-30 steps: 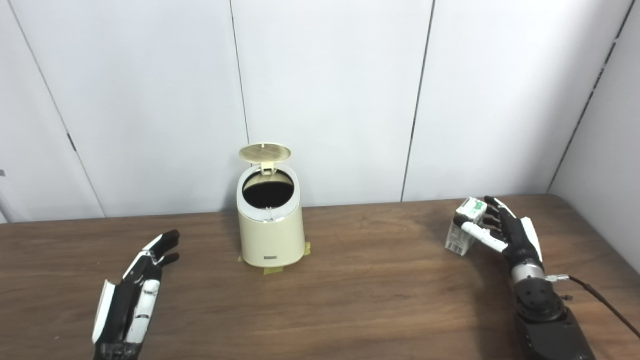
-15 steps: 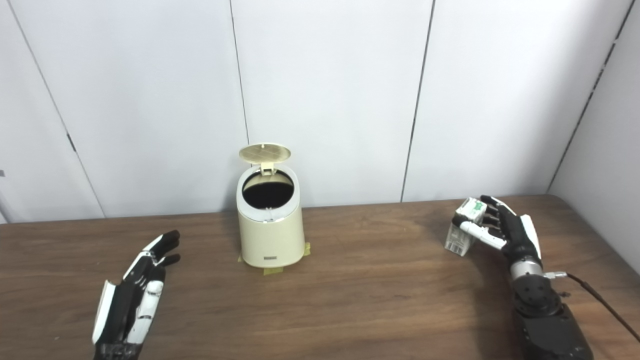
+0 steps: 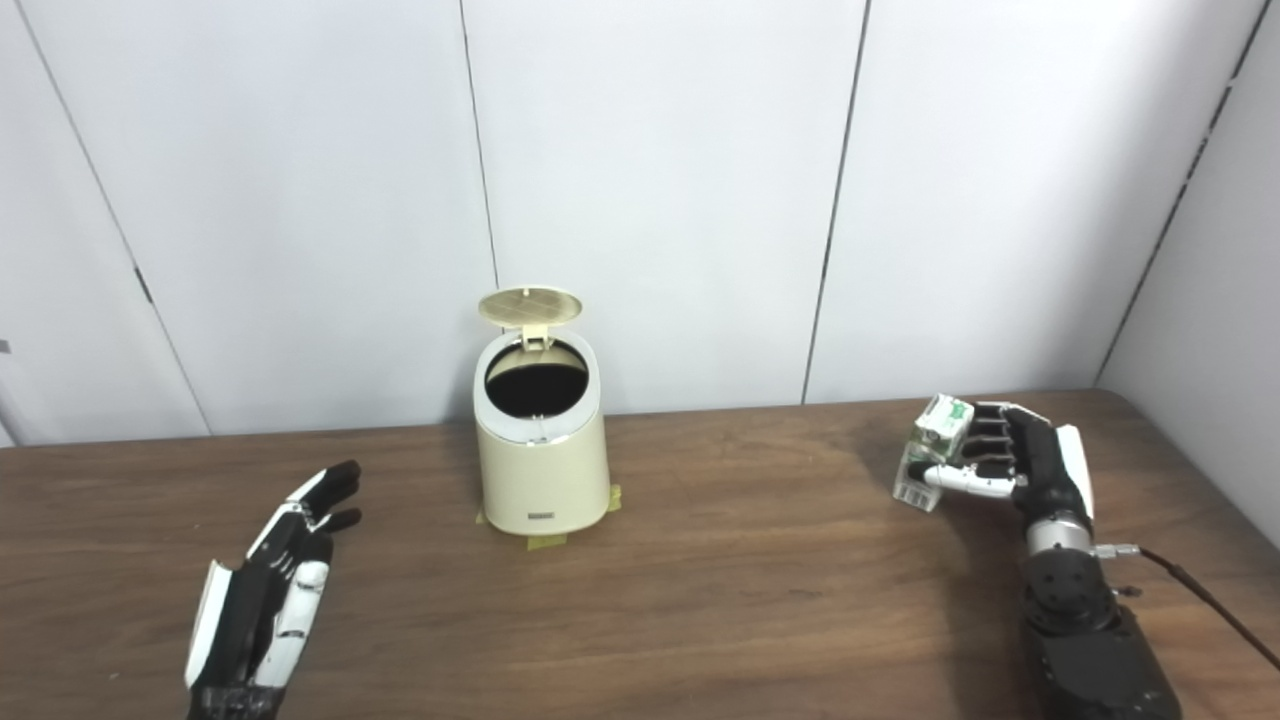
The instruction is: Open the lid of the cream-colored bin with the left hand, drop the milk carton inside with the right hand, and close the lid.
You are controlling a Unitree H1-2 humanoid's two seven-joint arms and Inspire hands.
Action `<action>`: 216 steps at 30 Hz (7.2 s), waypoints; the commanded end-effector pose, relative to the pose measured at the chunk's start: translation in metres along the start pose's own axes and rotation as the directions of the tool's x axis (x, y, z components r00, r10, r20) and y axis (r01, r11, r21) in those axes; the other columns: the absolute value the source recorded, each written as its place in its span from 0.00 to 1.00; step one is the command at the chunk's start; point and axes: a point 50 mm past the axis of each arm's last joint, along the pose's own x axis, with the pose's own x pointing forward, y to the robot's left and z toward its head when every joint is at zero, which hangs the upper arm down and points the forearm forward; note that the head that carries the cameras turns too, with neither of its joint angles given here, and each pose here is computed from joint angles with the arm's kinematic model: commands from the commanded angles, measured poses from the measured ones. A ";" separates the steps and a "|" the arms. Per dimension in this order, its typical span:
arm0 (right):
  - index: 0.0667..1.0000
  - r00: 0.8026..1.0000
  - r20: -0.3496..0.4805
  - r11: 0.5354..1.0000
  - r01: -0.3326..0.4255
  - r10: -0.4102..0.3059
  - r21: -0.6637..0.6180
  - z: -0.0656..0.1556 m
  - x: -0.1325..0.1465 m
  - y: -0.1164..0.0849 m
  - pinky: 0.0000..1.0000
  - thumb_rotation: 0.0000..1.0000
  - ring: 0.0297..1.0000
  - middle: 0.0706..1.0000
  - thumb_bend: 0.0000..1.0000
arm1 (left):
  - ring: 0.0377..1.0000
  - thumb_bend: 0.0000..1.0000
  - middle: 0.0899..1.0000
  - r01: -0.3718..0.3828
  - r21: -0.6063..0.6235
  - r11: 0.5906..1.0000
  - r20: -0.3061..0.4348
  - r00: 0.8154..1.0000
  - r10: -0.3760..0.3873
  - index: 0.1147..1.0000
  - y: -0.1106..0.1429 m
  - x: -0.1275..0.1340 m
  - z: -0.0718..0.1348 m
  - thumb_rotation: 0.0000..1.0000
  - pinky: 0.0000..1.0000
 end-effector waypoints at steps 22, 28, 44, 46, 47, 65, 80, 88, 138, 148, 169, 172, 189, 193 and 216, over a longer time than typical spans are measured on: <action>0.42 0.985 0.159 0.996 0.058 -0.068 0.067 0.045 0.010 -0.006 0.41 0.00 0.46 0.47 0.52 | 0.86 0.32 0.85 0.028 0.059 0.998 -0.073 0.997 -0.023 0.82 0.005 -0.024 -0.015 0.80 0.79; 0.44 0.972 0.223 0.991 0.046 -0.075 0.130 0.062 0.004 -0.003 0.38 0.00 0.43 0.46 0.52 | 0.86 0.32 0.85 0.026 0.055 0.998 -0.076 0.997 -0.022 0.82 0.005 -0.024 -0.015 0.78 0.79; 0.45 0.867 0.498 0.963 -0.159 0.031 0.216 0.147 -0.043 0.029 0.36 0.00 0.43 0.44 0.52 | 0.85 0.35 0.85 0.032 0.073 0.997 -0.069 0.997 -0.027 0.82 0.000 -0.024 -0.014 0.75 0.78; 0.46 0.844 0.534 0.956 -0.198 0.053 0.217 0.157 -0.050 0.034 0.36 0.00 0.42 0.43 0.52 | 0.85 0.36 0.85 0.030 0.074 0.997 -0.067 0.997 -0.025 0.82 0.000 -0.024 -0.015 0.76 0.78; 0.46 0.829 0.556 0.955 -0.212 0.062 0.209 0.161 -0.052 0.036 0.36 0.00 0.42 0.43 0.52 | 0.85 0.36 0.85 0.030 0.077 0.997 -0.067 0.997 -0.025 0.82 0.000 -0.024 -0.015 0.76 0.78; 0.43 0.652 0.742 0.900 -0.404 0.157 0.164 0.217 -0.093 0.095 0.43 0.00 0.46 0.44 0.52 | 0.85 0.36 0.85 0.018 0.064 0.998 -0.078 0.997 -0.013 0.82 -0.006 -0.022 -0.017 0.77 0.78; 0.43 0.507 0.849 0.903 -0.419 0.149 0.092 0.249 -0.092 0.136 0.37 0.00 0.44 0.46 0.52 | 0.87 0.32 0.87 0.016 0.092 0.996 -0.120 0.993 -0.005 0.85 -0.011 -0.023 -0.014 0.79 0.80; 0.43 0.501 0.851 0.924 -0.378 0.159 0.051 0.259 -0.086 0.156 0.36 0.00 0.43 0.47 0.52 | 0.87 0.31 0.87 0.013 0.075 0.997 -0.126 0.992 -0.004 0.85 -0.016 -0.025 -0.011 0.76 0.79; 0.41 0.206 0.973 0.994 -0.061 0.106 -0.095 0.266 -0.096 0.237 0.37 0.00 0.43 0.49 0.52 | 0.87 0.34 0.88 0.028 0.128 0.991 -0.115 0.993 -0.014 0.86 -0.035 -0.036 0.005 0.87 0.80; 0.42 0.259 0.956 0.990 -0.036 0.139 -0.134 0.255 -0.085 0.238 0.37 0.00 0.43 0.48 0.52 | 0.87 0.34 0.88 0.031 0.128 0.991 -0.119 0.993 -0.015 0.86 -0.033 -0.036 0.006 0.87 0.80; 0.42 0.265 0.961 0.994 0.050 0.080 -0.097 0.254 -0.064 0.218 0.39 0.00 0.43 0.48 0.52 | 0.88 0.33 0.88 0.037 0.122 0.992 -0.117 0.993 -0.022 0.86 -0.034 -0.036 0.005 0.87 0.80; 0.42 0.285 0.955 0.994 0.050 0.081 -0.099 0.252 -0.061 0.215 0.39 0.00 0.43 0.48 0.52 | 0.87 0.34 0.88 0.036 0.124 0.992 -0.120 0.993 -0.021 0.86 -0.034 -0.036 0.005 0.87 0.80; 0.42 0.327 0.942 0.994 0.048 0.073 -0.094 0.240 -0.057 0.206 0.39 0.00 0.44 0.47 0.52 | 0.88 0.34 0.88 0.046 0.131 0.990 -0.122 0.992 -0.030 0.86 -0.030 -0.035 -0.001 0.88 0.80; 0.42 0.342 0.936 0.994 0.039 0.081 -0.101 0.238 -0.057 0.204 0.40 0.00 0.45 0.47 0.52 | 0.87 0.35 0.88 0.045 0.124 0.991 -0.117 0.993 -0.031 0.86 -0.030 -0.035 -0.002 0.87 0.80; 0.42 0.387 0.913 0.987 0.044 0.124 -0.153 0.222 -0.054 0.205 0.40 0.00 0.44 0.47 0.52 | 0.88 0.36 0.88 0.053 0.135 0.989 -0.122 0.992 -0.036 0.86 -0.028 -0.034 -0.001 0.87 0.80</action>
